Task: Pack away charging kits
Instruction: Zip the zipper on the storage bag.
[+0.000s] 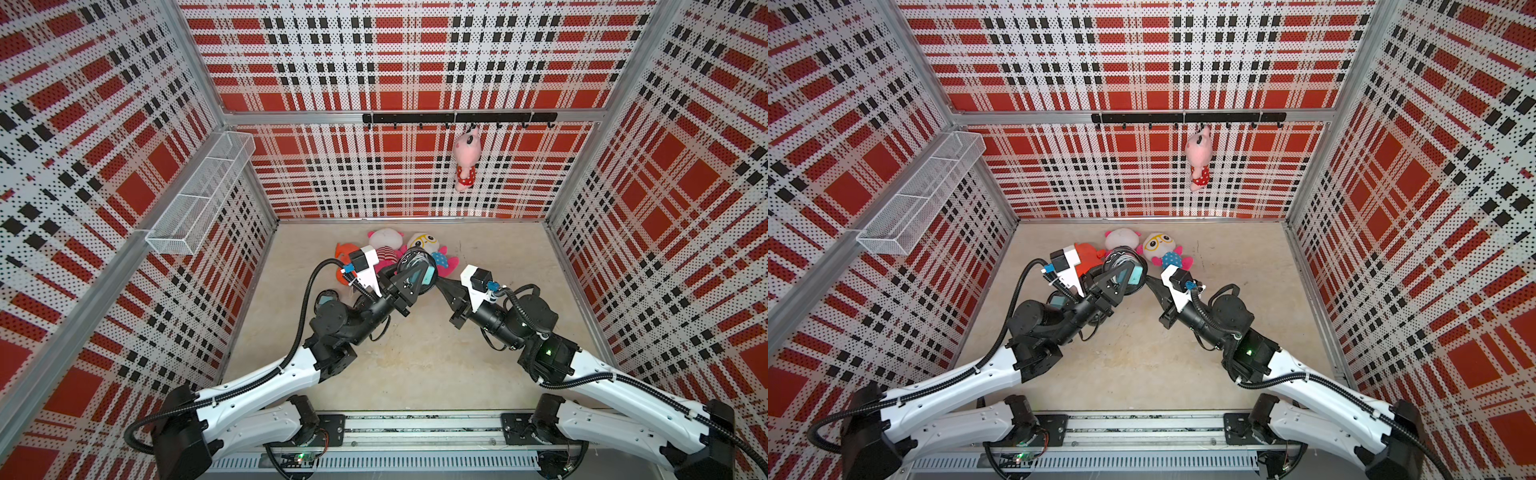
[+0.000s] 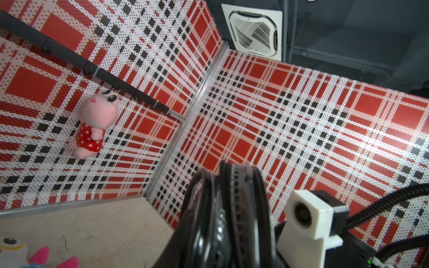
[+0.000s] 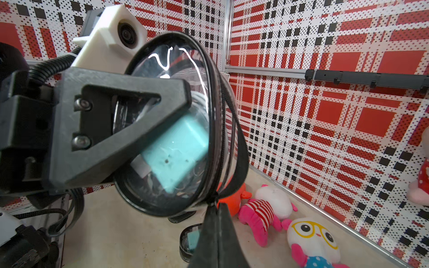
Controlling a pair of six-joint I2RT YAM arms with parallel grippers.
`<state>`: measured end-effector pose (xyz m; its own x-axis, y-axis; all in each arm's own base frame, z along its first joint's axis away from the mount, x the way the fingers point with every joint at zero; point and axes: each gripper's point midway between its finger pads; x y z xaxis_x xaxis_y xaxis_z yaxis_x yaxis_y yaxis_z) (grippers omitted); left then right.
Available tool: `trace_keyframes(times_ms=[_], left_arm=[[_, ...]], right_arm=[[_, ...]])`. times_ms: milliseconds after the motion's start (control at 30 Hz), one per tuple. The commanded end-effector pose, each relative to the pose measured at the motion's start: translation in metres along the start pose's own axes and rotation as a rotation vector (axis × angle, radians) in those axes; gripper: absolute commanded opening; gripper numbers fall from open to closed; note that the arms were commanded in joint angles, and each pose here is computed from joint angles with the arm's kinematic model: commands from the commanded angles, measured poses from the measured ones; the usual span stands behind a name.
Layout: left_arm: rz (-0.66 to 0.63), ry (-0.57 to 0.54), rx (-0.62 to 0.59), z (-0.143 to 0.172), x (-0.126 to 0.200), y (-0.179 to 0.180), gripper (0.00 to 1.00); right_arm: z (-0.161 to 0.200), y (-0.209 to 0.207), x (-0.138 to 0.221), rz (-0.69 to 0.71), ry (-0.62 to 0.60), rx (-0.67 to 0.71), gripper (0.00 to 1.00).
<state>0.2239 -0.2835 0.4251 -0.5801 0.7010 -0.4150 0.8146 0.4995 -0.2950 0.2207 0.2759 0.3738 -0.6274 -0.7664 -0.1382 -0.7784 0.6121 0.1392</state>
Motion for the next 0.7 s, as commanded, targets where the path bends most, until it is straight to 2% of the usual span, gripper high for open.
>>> trace_keyframes(times_ms=[0, 300, 467, 533, 667], left_arm=[[-0.041, 0.021, -0.027, -0.006, -0.002, 0.006, 0.0], [-0.071, 0.078, -0.045, -0.004, -0.002, 0.008, 0.0], [-0.093, 0.105, -0.049, -0.003, -0.005, 0.011, 0.0], [-0.092, 0.109, -0.048, -0.003, -0.007, 0.01, 0.0], [-0.068, 0.132, -0.042, -0.001, -0.017, 0.006, 0.0]], right_arm=[[-0.049, -0.018, 0.006, 0.093, -0.135, 0.033, 0.0], [-0.065, -0.026, 0.007, 0.131, -0.135, 0.113, 0.0], [-0.071, -0.017, 0.01, 0.088, -0.142, 0.151, 0.0], [-0.068, -0.011, 0.009, 0.054, -0.134, 0.176, 0.0], [-0.044, 0.014, -0.004, -0.102, -0.023, 0.184, 0.0]])
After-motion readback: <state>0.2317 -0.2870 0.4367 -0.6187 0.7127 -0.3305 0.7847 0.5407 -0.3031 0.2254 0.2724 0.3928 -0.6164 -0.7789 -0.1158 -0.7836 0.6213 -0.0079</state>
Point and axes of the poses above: each gripper's point midway between its finger pads, its own x axis back along the fingers, its own y axis along the line the jaws close on, z = x × y, and after that the axes turned 13 degrees about -x, right-handed
